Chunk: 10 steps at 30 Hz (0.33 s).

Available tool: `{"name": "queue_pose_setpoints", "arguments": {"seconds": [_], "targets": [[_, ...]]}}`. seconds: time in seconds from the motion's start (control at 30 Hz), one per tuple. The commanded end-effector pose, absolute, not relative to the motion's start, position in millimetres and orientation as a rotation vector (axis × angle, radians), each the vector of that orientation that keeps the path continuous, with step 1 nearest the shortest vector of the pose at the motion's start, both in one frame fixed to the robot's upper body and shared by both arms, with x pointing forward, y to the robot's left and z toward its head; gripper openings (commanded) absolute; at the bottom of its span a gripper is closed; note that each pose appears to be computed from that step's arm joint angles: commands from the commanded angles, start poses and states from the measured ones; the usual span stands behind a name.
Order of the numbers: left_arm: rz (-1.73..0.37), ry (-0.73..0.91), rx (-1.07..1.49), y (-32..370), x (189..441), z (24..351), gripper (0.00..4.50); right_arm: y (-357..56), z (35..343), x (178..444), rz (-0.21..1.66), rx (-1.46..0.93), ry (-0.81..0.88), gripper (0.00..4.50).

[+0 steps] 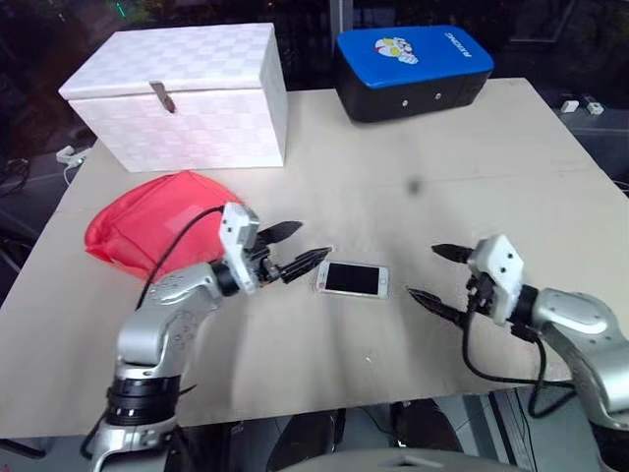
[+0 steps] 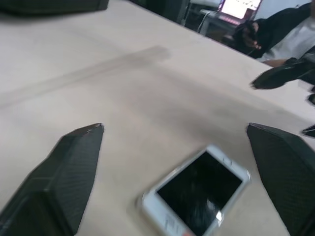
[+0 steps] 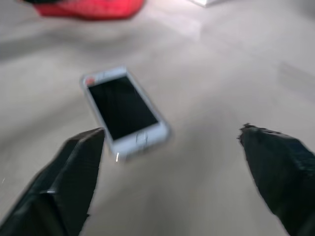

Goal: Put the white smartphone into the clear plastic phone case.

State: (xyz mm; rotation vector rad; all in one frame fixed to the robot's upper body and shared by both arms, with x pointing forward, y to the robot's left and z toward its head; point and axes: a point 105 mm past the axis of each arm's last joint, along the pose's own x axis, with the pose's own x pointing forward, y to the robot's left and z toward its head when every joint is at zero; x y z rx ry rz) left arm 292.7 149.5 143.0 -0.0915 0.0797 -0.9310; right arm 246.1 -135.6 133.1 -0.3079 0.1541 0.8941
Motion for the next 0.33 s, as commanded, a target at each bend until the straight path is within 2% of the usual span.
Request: {"name": "queue_pose_setpoints", "arguments": {"seconds": [0.03, 0.17, 0.33], "targets": [[-0.896, 0.068, -0.059, 167.0, 281.7, 153.8, 4.46, -154.2, 143.8, 228.0, 0.853, -0.382, 0.134, 4.46], [-0.774, 0.118, -0.021, 197.9, 271.5, 143.0, 4.46, -170.1, 131.8, 208.4, 0.773, -0.375, 0.179, 4.46], [-0.732, 0.159, -0.004, 217.7, 259.2, 137.6, 4.46, -174.8, 123.9, 199.6, 0.722, -0.366, 0.194, 4.46]]}}
